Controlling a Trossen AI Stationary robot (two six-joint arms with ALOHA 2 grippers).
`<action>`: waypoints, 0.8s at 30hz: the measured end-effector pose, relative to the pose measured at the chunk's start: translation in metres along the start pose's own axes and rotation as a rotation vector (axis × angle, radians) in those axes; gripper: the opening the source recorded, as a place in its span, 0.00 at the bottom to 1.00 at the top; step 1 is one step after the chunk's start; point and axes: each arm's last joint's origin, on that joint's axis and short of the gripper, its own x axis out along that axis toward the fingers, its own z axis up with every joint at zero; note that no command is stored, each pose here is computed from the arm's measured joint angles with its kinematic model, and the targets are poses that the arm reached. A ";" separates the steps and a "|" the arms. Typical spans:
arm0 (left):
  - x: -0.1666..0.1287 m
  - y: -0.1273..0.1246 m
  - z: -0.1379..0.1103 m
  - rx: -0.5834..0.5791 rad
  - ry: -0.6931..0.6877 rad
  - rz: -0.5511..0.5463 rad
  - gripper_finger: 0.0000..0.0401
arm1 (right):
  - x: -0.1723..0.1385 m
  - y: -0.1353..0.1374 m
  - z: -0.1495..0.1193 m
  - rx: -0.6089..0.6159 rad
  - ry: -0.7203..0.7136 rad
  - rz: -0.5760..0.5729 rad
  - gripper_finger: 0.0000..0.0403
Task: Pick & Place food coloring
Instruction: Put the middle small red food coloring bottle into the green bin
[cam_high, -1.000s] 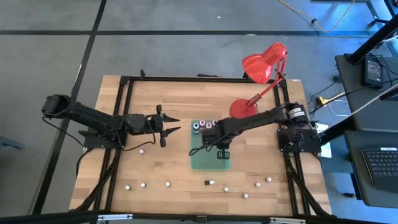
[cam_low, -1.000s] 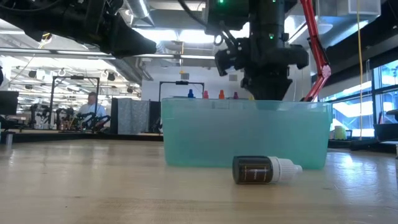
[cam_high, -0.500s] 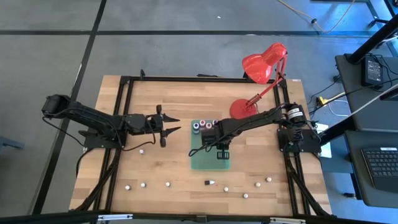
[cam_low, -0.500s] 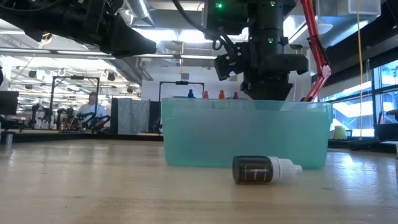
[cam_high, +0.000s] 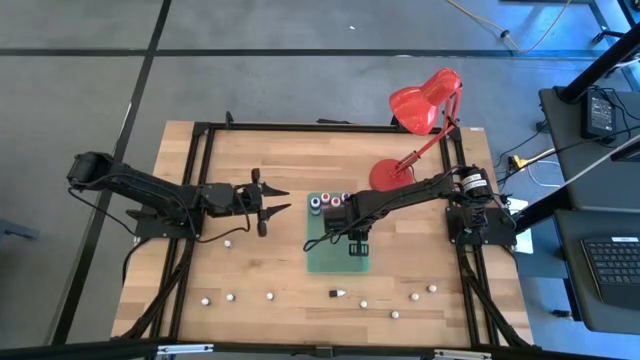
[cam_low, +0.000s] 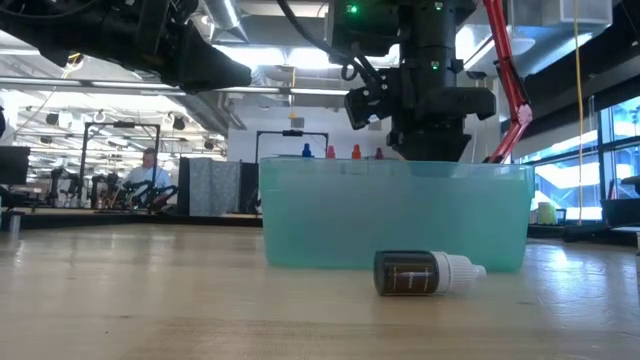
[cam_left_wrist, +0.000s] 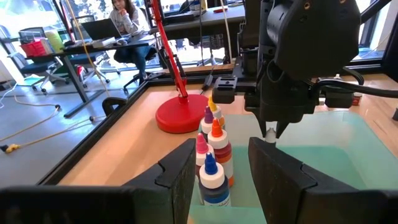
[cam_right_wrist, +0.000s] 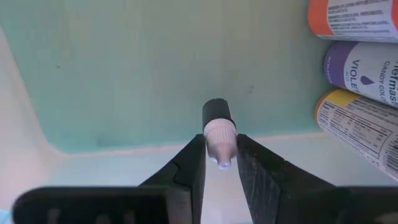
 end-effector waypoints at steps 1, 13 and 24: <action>0.000 0.000 0.000 0.000 0.000 0.000 0.36 | 0.000 0.000 0.000 -0.001 0.000 0.000 0.23; 0.000 0.000 0.000 0.000 0.000 0.000 0.36 | 0.000 0.000 0.000 0.002 0.000 -0.001 0.23; 0.000 0.000 0.000 0.000 0.000 0.000 0.36 | 0.000 0.000 0.001 -0.020 -0.008 0.000 0.23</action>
